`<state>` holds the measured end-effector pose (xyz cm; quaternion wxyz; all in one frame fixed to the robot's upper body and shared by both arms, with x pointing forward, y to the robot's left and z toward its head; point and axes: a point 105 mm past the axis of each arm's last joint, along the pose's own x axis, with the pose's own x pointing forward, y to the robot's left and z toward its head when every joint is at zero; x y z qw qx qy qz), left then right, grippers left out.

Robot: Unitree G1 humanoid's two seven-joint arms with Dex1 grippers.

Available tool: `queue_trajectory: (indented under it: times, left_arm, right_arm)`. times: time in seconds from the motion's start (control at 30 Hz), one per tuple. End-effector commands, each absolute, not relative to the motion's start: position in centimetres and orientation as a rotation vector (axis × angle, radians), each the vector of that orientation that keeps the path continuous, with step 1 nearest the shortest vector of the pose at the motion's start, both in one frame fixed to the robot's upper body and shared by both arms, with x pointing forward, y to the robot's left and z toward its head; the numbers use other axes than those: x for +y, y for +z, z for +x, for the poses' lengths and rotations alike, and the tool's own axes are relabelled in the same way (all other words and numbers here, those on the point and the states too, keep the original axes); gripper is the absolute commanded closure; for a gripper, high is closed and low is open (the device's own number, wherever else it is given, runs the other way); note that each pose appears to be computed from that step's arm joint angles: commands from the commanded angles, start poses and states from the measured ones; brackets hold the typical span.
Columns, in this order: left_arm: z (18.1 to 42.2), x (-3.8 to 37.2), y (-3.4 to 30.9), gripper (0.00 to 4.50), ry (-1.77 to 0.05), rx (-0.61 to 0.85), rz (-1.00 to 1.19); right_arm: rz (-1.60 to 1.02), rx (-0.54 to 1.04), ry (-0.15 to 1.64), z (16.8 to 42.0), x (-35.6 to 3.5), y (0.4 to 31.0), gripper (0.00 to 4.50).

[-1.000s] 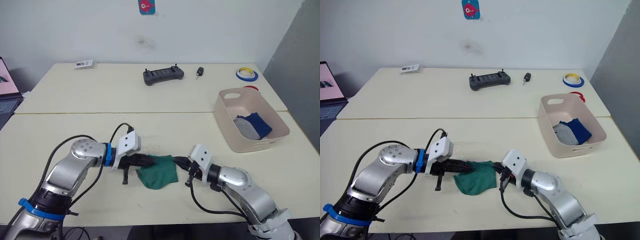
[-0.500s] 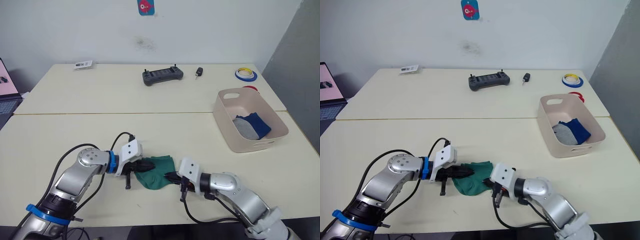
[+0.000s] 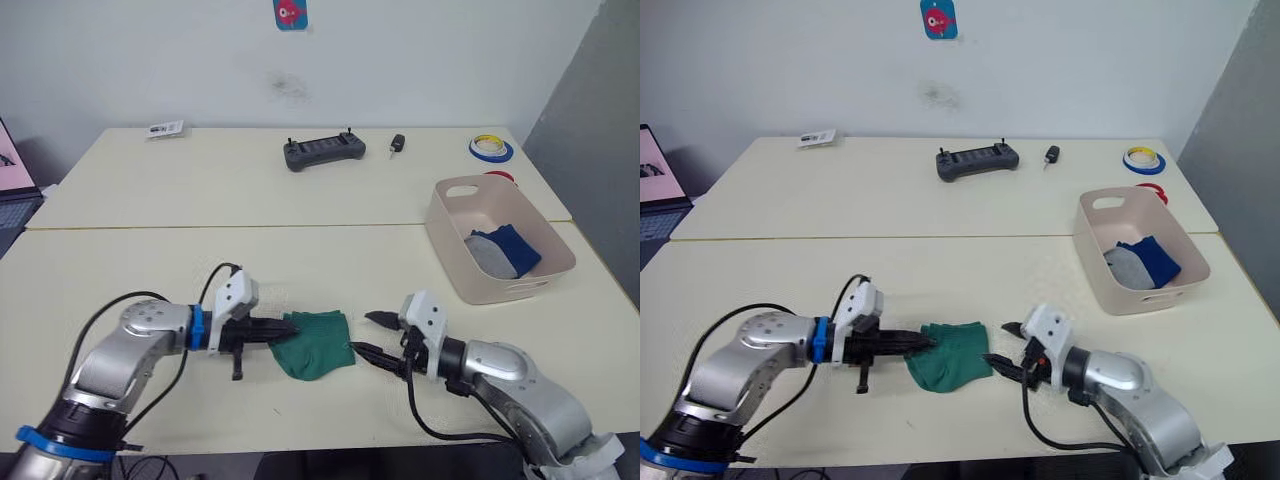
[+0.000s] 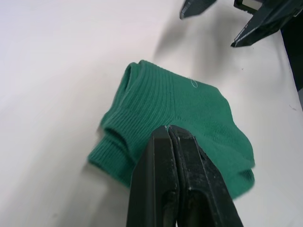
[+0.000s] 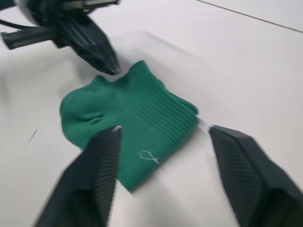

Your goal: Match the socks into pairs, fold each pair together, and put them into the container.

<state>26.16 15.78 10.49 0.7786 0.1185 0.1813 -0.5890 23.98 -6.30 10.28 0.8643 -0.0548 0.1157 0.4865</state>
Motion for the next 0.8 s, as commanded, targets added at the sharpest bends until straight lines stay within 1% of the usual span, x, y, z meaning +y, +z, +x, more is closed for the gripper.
queue_trajectory:
  times: [0.03,0.2,0.4,0.6,0.8]
  left_arm:
    - [26.4,15.5,9.7,4.5,-1.269,0.393,0.29]
    - [25.7,15.7,7.0,4.5,-1.28,0.465,0.34]
    - [25.9,16.5,6.1,4.5,-1.258,0.486,0.365]
    - [25.8,16.3,6.0,4.5,-1.256,0.484,0.363]
    - [25.8,16.3,6.0,4.5,-1.251,0.483,0.363]
  right_arm:
    - [-0.074,0.24,1.025,24.1,-5.6,10.9,0.02]
    - [-0.002,0.358,0.98,25.3,-4.3,9.6,0.02]
    - [-0.02,0.472,0.986,25.7,-3.1,8.0,0.02]
    - [-0.037,0.519,1.057,25.5,-0.8,6.9,0.02]
    - [-0.038,0.522,1.141,25.1,1.1,7.1,0.02]
